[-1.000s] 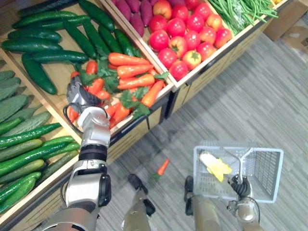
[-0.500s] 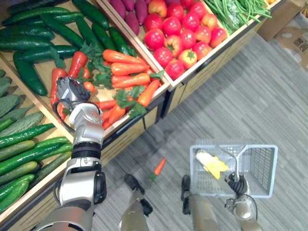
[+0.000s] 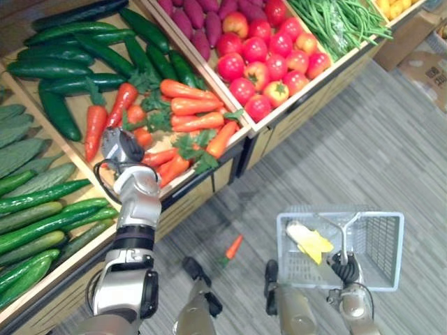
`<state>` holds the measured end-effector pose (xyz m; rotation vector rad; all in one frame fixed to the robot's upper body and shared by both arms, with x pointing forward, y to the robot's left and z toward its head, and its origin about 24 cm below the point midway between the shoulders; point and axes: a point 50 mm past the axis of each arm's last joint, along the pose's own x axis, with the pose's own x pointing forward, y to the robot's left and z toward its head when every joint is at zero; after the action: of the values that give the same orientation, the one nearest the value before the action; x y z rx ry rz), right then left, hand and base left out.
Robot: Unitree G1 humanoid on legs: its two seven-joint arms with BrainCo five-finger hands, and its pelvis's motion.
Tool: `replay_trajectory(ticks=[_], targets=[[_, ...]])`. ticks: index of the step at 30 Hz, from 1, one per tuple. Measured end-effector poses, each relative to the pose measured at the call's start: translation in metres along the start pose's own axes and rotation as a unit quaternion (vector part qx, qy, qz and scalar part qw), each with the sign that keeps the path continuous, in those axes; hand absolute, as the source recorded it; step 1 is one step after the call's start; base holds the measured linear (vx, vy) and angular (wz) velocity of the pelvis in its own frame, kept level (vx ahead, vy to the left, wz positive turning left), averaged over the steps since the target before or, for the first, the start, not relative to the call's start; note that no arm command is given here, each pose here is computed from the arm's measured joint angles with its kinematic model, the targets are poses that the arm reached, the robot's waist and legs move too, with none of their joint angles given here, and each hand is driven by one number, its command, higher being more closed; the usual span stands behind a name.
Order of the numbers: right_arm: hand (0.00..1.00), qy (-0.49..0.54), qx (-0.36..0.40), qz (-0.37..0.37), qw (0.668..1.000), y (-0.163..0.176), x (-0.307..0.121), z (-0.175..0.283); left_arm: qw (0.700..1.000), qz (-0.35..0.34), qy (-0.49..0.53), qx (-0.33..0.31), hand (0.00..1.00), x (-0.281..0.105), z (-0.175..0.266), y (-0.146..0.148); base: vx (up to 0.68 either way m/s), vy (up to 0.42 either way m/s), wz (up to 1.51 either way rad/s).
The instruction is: Pick vegetable in the basket
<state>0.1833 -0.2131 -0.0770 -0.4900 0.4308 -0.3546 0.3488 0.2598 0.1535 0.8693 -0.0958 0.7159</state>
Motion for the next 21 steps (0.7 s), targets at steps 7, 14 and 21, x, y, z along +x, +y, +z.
replay_trajectory(ticks=[7,14,21], targets=[[1.00,0.022,0.008,-0.035,0.999,-0.015,0.002,-0.009,0.999,0.001,-0.049,-0.019,1.00,-0.010,0.020,0.005,-0.02,-0.037,0.16],[1.00,0.041,0.006,-0.043,0.998,-0.018,-0.002,-0.019,0.997,0.004,-0.071,-0.031,1.00,-0.018,0.027,0.008,-0.01,-0.049,0.05],[1.00,0.057,0.005,-0.057,0.997,-0.023,-0.005,-0.026,0.996,-0.005,-0.091,-0.020,1.00,-0.023,0.033,0.005,0.00,-0.041,0.07]])
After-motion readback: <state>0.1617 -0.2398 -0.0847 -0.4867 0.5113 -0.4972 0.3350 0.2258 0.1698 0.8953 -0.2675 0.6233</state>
